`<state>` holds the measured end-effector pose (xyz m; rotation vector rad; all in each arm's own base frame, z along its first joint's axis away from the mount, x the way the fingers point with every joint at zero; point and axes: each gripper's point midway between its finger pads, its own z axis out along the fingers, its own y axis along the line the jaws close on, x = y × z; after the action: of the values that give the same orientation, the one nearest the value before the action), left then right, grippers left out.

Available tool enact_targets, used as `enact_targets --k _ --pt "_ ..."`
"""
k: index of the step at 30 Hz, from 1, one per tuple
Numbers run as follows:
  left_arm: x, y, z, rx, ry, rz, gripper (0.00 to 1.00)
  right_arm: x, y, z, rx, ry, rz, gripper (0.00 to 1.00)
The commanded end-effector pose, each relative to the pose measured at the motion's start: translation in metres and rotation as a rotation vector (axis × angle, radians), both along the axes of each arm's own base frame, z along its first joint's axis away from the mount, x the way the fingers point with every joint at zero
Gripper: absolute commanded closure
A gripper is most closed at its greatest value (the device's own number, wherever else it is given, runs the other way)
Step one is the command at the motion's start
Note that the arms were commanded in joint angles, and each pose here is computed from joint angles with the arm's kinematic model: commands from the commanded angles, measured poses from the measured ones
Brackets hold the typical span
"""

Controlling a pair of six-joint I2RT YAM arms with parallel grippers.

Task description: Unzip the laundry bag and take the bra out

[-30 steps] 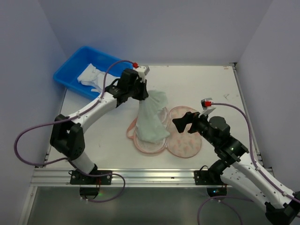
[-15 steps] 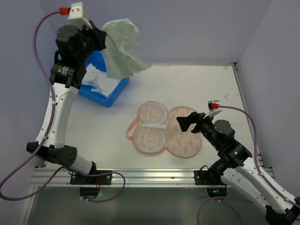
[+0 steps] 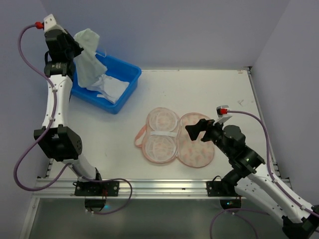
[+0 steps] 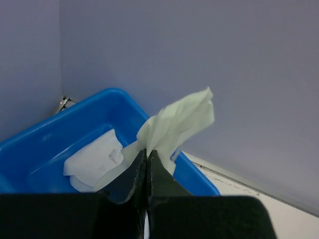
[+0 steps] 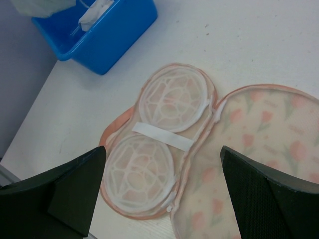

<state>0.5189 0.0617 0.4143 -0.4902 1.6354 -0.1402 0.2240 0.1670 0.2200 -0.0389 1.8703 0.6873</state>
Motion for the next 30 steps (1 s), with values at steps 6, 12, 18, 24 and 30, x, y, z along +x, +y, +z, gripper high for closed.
enact_targets --k 6,12,18,24,30 --pt "0.034 -0.023 -0.021 -0.165 -0.111 -0.117 1.00 0.003 0.003 0.004 0.001 -0.011 0.007 0.01" --pt "0.042 -0.056 -0.055 -0.308 -0.090 -0.214 1.00 0.006 0.005 0.002 -0.007 0.003 0.008 0.01" --pt "0.042 -0.064 -0.087 -0.434 -0.080 -0.228 1.00 0.009 0.007 -0.003 -0.024 0.016 0.006 0.01" --pt "0.062 -0.023 -0.173 -0.473 0.037 -0.047 1.00 0.010 0.009 -0.006 -0.032 0.029 0.012 0.01" --pt "0.074 0.010 -0.214 -0.432 0.104 0.039 0.57 0.013 0.009 -0.015 -0.060 0.065 0.000 0.01"
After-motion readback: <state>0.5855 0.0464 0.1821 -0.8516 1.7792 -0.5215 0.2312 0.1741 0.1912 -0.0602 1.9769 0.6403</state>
